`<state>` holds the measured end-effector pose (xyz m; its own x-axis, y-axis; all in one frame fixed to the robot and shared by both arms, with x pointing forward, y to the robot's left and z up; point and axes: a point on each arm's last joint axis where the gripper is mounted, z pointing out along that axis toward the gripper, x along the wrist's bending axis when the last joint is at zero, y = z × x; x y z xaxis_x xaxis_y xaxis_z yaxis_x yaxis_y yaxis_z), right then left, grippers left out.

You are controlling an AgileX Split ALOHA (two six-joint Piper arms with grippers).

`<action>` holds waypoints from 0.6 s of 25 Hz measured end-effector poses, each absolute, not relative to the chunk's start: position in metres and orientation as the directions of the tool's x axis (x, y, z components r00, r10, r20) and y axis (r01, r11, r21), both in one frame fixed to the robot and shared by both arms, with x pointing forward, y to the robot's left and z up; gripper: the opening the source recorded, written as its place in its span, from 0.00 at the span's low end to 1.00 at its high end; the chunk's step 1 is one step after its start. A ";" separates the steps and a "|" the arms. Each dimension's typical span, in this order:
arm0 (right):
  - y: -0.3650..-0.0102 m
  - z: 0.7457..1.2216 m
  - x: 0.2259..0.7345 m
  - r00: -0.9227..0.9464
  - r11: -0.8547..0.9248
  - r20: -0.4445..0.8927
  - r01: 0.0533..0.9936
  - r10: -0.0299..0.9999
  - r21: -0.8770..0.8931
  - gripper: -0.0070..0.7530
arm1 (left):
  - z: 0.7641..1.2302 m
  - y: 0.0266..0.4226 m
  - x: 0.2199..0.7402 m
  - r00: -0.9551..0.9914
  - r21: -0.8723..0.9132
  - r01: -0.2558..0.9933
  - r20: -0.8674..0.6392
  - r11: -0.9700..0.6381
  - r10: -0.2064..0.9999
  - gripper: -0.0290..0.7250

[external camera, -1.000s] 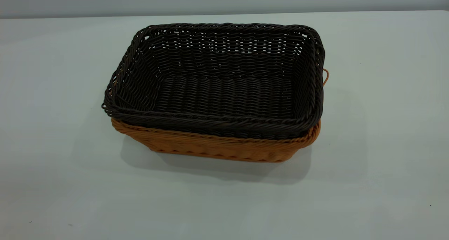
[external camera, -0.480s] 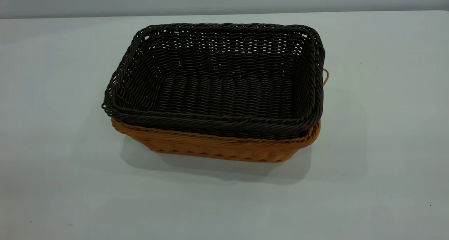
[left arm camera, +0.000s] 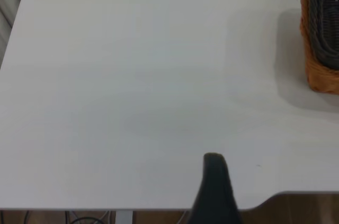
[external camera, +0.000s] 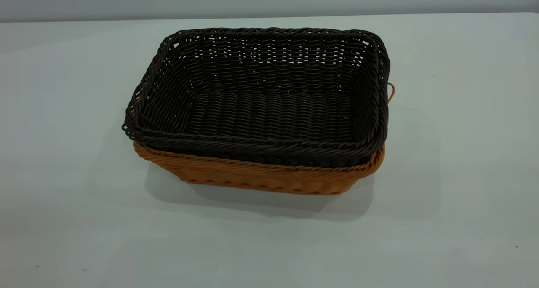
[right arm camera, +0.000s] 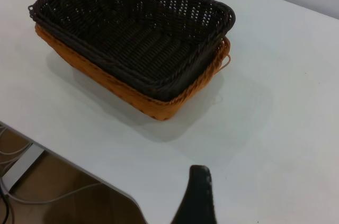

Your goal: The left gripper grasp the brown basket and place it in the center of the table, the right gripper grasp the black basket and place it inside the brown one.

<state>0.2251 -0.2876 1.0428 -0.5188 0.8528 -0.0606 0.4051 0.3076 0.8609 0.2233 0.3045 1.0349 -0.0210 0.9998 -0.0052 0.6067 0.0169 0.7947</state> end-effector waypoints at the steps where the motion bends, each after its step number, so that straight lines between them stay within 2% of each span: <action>1: -0.287 1.043 0.225 -0.504 0.301 -0.061 0.410 0.861 0.861 0.76 | 1.035 0.304 0.223 -0.021 0.795 0.607 -0.005 0.017 1.000 0.73; 4: -0.286 1.043 0.227 -0.409 0.258 -0.063 0.440 0.910 0.860 0.76 | 1.035 0.304 0.223 -0.021 0.795 0.607 -0.005 0.017 1.000 0.73; 9: -0.286 1.043 0.231 -0.145 0.108 -0.041 0.497 0.989 0.861 0.76 | 1.035 0.305 0.223 -0.021 0.795 0.607 -0.005 0.017 1.000 0.73; 15: -0.293 1.040 0.232 0.075 -0.024 -0.017 0.516 0.997 0.856 0.76 | 1.035 0.305 0.223 -0.021 0.795 0.607 -0.005 0.017 1.000 0.73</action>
